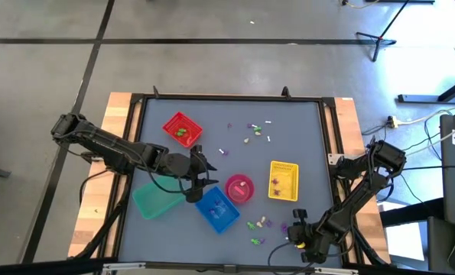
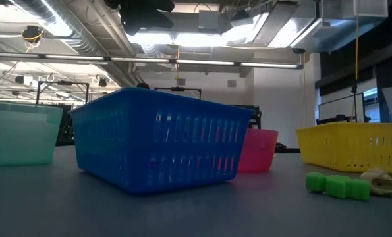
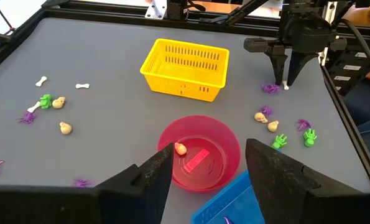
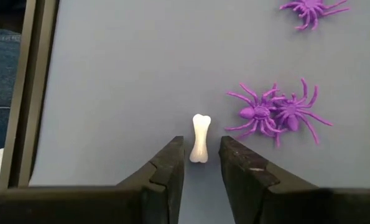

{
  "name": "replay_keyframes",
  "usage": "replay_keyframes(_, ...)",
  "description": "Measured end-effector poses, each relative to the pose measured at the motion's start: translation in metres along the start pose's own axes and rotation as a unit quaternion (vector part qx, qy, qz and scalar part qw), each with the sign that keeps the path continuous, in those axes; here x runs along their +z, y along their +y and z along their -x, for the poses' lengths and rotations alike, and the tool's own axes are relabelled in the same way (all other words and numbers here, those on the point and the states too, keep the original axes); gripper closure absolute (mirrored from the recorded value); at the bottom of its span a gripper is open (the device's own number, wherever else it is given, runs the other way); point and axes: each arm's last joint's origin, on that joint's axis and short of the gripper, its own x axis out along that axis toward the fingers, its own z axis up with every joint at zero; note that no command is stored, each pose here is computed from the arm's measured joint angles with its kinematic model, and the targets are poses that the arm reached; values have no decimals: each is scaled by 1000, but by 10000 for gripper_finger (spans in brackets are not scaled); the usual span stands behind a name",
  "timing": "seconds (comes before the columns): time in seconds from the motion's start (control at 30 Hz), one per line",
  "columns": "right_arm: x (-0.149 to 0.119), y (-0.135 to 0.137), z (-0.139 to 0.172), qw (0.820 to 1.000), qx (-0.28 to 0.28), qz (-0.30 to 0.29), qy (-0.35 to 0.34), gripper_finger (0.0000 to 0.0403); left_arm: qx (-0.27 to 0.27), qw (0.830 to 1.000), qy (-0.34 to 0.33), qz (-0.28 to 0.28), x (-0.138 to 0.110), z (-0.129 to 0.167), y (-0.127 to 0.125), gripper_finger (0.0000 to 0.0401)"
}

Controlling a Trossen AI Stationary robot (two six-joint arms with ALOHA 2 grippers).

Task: Sort Halloween decoration
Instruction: Put the white bone toy into the green bin

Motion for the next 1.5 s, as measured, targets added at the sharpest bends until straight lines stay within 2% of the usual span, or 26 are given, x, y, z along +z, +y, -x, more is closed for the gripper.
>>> replay_keyframes(0.9, 0, 0, 0, 1000, 1, 0, 0, 301, 0, 1000, 0, 0, 0, 0, 0, 217)
replay_keyframes(1.0, 0, 0, 0, 1000, 1, 0, 0, 312, 0, 1000, 0, 0, 0, 0, 0, 217)
replay_keyframes(1.3, 1, 1, 0, 1000, 5, -1, -2, 382, 0, 1000, 0, 0, 0, 0, 0, 217)
replay_keyframes(1.5, 1, 1, 0, 1000, 5, -1, -3, 392, 0, 1000, 0, 0, 0, 0, 0, 217)
